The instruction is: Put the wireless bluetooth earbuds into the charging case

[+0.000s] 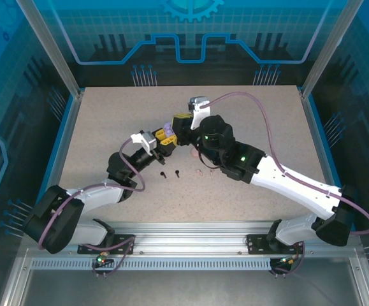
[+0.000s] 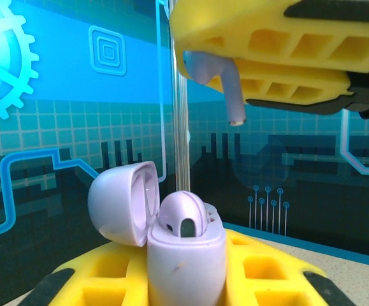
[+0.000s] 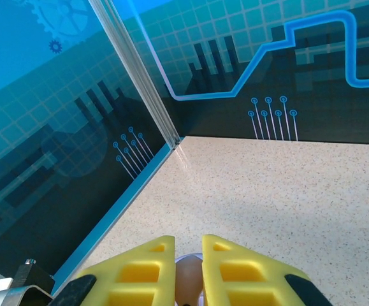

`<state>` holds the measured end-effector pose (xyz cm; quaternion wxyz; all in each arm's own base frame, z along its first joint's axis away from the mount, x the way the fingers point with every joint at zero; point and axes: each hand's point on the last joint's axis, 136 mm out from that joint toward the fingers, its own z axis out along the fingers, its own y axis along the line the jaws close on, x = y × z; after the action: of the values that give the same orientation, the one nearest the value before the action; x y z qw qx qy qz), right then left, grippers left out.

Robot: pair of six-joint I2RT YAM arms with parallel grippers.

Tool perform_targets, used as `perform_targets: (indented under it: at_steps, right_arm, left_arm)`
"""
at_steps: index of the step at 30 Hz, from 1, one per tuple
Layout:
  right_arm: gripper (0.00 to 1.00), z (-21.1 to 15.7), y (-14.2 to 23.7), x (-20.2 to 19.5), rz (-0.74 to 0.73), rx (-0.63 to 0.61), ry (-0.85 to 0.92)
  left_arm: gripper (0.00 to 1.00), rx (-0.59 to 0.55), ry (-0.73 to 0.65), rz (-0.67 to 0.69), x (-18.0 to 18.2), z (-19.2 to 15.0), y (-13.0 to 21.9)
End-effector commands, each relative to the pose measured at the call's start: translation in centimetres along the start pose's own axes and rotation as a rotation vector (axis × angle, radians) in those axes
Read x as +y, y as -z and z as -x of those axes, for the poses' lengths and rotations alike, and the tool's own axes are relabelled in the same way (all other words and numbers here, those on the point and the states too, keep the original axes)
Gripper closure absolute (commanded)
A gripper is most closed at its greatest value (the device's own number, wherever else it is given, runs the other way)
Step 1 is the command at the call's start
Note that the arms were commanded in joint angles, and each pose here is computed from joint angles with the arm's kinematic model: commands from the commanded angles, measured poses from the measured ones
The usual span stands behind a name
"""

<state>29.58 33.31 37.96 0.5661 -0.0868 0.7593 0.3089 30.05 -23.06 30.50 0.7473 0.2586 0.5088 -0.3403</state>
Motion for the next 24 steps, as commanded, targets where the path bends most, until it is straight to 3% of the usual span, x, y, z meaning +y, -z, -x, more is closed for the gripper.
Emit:
perform_targets:
  at_steps: [1, 24]
  right_arm:
    - [0.87, 0.1, -0.6, 0.8, 0.025, -0.049, -0.014]
    - [0.90, -3.3, -1.5, -0.9, -0.016, -0.007, -0.066]
  left_arm:
    - [1.00, -0.059, -0.045, -0.028, -0.4, 1.8, -0.7]
    - [1.00, -0.071, -0.057, -0.022, -0.4, 2.3, -0.7]
